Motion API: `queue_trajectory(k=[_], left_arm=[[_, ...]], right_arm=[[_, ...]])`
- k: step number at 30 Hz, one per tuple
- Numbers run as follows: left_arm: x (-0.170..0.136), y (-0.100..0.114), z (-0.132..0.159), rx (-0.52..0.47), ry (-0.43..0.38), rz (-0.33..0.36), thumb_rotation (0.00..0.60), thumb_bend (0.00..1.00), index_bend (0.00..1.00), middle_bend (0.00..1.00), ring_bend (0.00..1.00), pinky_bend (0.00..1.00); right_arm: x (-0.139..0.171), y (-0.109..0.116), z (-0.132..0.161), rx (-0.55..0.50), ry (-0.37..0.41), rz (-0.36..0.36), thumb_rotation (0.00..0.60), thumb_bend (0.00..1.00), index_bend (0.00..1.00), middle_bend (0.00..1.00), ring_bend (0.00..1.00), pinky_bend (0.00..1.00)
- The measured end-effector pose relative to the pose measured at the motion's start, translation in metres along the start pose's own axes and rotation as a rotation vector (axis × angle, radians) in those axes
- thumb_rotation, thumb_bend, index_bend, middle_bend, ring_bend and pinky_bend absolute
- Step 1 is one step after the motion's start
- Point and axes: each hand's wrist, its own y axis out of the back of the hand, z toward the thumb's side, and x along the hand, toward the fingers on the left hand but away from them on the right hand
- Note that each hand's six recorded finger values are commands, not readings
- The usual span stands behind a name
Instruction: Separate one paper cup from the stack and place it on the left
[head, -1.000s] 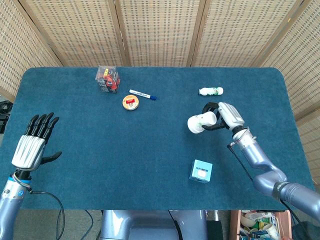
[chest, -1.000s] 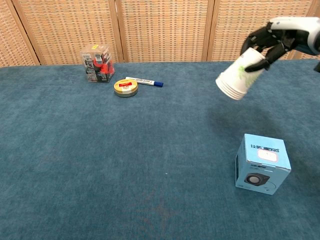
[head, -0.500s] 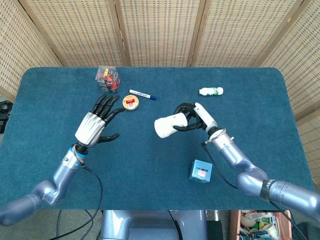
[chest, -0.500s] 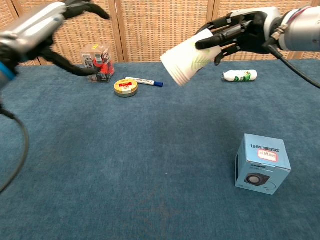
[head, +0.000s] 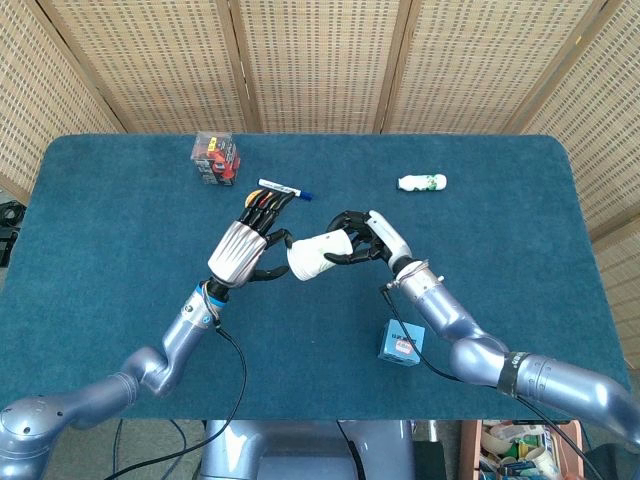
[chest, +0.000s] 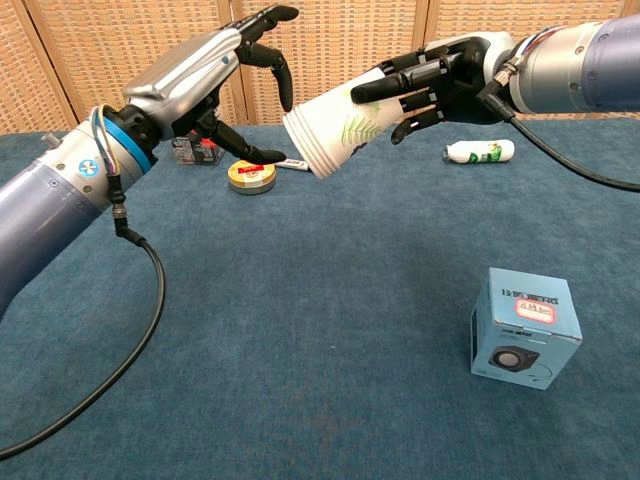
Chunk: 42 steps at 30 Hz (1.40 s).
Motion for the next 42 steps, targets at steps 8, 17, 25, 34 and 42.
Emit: queue_trajectory(k=[8,17,25,34,42], left_arm=[[0.006,0.0,0.0,0.011,0.001,0.044,0.6,0.16,0.53,0.0,0.0,0.0],[0.009,-0.009,0.004,0.004,0.007,0.058,0.6,0.27,0.55,0.0,0.0,0.0],[0.012,-0.011,0.01,0.006,0.005,0.084,0.6,0.33,0.59,0.0,0.0,0.0],[0.013,-0.01,0.013,-0.002,0.006,0.109,0.6,0.37,0.59,0.0,0.0,0.0],[0.013,-0.011,0.013,0.0,0.008,0.11,0.6,0.42,0.65,0.0,0.0,0.0]], right_arm=[[0.002,0.001,-0.001,-0.009,-0.01,0.01,0.6,0.57,0.54,0.6,0.44,0.61],[0.002,-0.002,-0.002,-0.036,-0.011,0.028,0.6,0.57,0.54,0.61,0.44,0.61],[0.003,0.001,-0.004,-0.036,-0.015,0.028,0.6,0.57,0.54,0.61,0.44,0.61],[0.002,0.003,-0.008,-0.036,-0.023,0.027,0.6,0.57,0.54,0.61,0.44,0.61],[0.002,0.004,-0.009,-0.043,-0.026,0.025,0.6,0.58,0.54,0.61,0.44,0.61]])
